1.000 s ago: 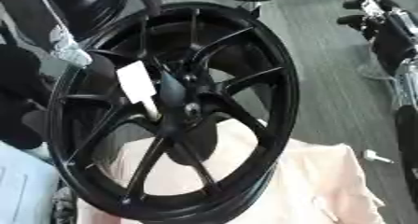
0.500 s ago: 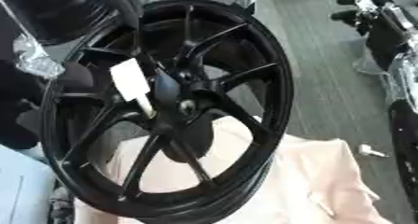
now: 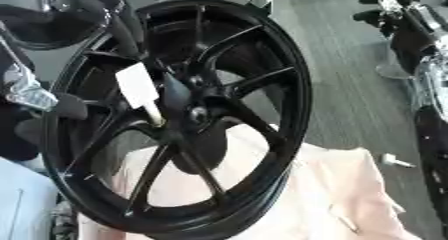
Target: Pull the pin out of the wheel hub.
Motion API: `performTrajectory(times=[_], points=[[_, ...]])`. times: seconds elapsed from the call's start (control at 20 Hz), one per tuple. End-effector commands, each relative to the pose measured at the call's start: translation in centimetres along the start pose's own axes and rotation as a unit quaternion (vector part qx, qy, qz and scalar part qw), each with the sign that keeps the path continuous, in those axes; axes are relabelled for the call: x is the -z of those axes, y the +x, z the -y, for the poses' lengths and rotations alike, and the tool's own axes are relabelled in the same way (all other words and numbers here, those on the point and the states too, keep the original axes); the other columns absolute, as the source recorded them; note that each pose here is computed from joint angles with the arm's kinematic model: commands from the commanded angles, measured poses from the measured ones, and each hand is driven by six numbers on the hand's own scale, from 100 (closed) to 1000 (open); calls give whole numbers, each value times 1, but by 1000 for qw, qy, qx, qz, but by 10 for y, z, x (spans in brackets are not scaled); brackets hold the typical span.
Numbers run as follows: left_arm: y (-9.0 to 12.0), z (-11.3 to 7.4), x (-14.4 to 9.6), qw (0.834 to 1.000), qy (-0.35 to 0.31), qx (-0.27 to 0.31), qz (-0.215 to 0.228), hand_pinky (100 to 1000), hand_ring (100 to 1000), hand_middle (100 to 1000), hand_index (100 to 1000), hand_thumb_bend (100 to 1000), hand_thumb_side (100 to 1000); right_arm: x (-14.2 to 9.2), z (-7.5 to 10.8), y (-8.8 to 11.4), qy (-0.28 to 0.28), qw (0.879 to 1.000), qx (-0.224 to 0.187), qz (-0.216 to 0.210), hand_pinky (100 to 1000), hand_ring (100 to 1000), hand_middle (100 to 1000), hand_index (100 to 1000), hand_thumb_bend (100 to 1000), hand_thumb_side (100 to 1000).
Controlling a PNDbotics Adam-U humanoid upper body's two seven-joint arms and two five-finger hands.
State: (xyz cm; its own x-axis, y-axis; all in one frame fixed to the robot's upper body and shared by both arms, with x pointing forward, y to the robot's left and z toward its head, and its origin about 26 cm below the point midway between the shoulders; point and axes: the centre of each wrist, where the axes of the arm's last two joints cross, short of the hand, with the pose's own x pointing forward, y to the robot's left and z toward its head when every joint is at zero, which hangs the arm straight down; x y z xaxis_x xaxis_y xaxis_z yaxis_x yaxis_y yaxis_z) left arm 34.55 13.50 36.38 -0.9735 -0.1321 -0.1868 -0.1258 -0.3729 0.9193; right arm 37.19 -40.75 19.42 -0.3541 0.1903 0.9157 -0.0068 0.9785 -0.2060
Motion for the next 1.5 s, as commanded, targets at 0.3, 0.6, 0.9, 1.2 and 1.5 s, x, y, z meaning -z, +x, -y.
performTrajectory(times=[0.3, 0.6, 0.9, 1.2, 1.5], points=[[0, -6, 0, 994, -71, 64, 46, 849, 829, 795, 829, 444, 527, 4, 7, 16, 3, 1000, -20, 18, 957, 715, 763, 841, 126, 563], [-3, 1, 5, 993, -83, 65, 47, 845, 830, 805, 822, 444, 519, 4, 6, 16, 4, 1000, -20, 18, 957, 714, 763, 841, 124, 564], [-9, 9, 11, 992, -96, 63, 46, 844, 830, 808, 820, 434, 548, 5, 6, 16, 6, 1000, -20, 19, 958, 714, 763, 842, 123, 565], [-14, 13, 13, 992, -101, 64, 45, 844, 830, 808, 820, 434, 549, 5, 5, 16, 7, 1000, -20, 19, 958, 714, 763, 842, 123, 565], [-19, 16, 16, 992, -107, 65, 36, 843, 831, 806, 818, 469, 467, 6, 3, 16, 10, 1000, -20, 20, 958, 714, 763, 842, 121, 568]])
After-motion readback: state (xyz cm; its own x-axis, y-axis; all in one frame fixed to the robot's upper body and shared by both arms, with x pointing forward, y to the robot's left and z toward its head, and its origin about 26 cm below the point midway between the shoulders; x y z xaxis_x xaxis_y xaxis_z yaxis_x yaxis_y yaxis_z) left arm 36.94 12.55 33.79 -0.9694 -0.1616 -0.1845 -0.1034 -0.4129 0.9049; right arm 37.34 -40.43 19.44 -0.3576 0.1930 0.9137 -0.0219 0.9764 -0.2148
